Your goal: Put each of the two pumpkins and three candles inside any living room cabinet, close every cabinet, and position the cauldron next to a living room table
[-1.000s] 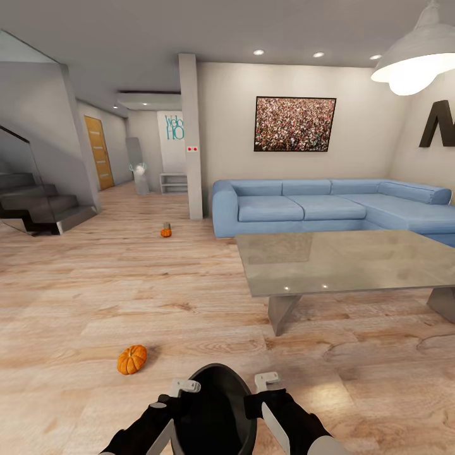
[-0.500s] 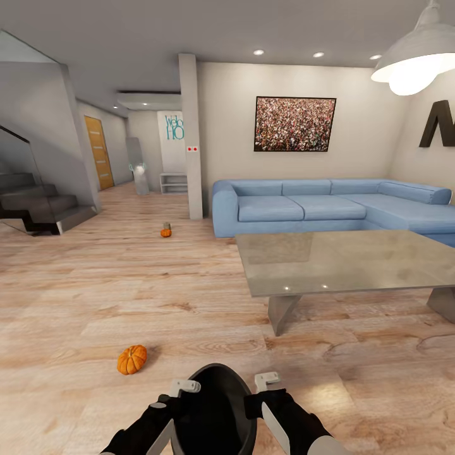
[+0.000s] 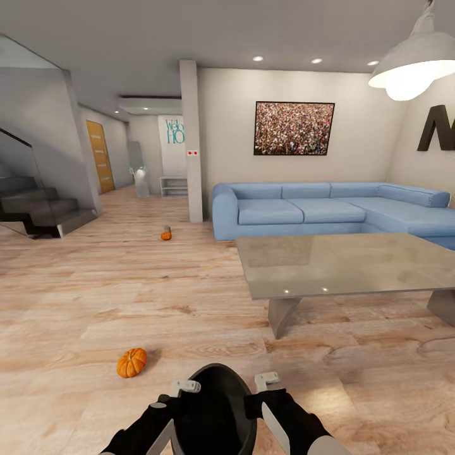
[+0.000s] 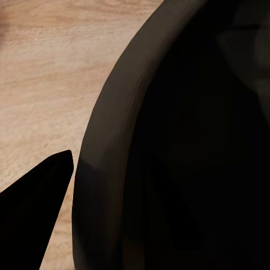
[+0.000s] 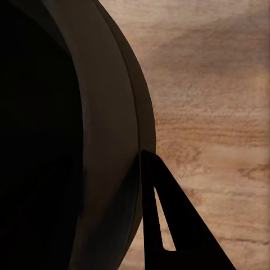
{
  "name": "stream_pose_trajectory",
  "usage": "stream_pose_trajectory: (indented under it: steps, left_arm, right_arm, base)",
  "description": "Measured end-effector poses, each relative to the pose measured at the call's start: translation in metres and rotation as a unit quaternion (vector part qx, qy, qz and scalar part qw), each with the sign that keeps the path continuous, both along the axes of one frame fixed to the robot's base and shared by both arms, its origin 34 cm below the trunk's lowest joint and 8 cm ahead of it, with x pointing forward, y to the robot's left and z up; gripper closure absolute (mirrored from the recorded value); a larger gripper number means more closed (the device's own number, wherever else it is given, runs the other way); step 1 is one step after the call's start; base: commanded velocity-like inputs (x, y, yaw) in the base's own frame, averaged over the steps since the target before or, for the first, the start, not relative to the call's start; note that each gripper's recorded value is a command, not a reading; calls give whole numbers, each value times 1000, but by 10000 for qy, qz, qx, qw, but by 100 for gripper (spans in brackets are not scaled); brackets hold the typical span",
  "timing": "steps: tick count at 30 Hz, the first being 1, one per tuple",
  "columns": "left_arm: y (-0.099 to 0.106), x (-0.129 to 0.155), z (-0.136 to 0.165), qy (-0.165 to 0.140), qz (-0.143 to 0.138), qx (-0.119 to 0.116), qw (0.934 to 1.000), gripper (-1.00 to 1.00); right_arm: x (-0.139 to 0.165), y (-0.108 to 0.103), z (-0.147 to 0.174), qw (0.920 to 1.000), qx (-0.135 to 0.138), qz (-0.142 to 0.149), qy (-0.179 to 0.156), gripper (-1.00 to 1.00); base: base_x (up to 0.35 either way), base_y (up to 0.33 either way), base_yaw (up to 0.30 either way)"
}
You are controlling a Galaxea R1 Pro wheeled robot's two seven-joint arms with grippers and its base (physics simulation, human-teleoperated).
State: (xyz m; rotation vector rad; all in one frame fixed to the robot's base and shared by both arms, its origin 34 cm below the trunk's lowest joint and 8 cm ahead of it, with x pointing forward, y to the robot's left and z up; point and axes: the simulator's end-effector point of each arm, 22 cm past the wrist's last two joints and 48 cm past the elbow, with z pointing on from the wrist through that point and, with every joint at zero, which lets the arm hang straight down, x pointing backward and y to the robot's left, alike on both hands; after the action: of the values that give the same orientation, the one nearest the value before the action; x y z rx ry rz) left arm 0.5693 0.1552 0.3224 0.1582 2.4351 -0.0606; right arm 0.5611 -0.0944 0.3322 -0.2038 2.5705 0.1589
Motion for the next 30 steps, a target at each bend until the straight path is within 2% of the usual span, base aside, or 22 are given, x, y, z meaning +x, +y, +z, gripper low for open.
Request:
stream_pose_trajectory:
  steps: [30]
  left_arm:
    - [0, -1, 0, 5, 2, -1, 10000, 100]
  right_arm:
    - [0, 0, -1, 10000, 0, 13, 5, 100]
  base:
    - [0, 0, 0]
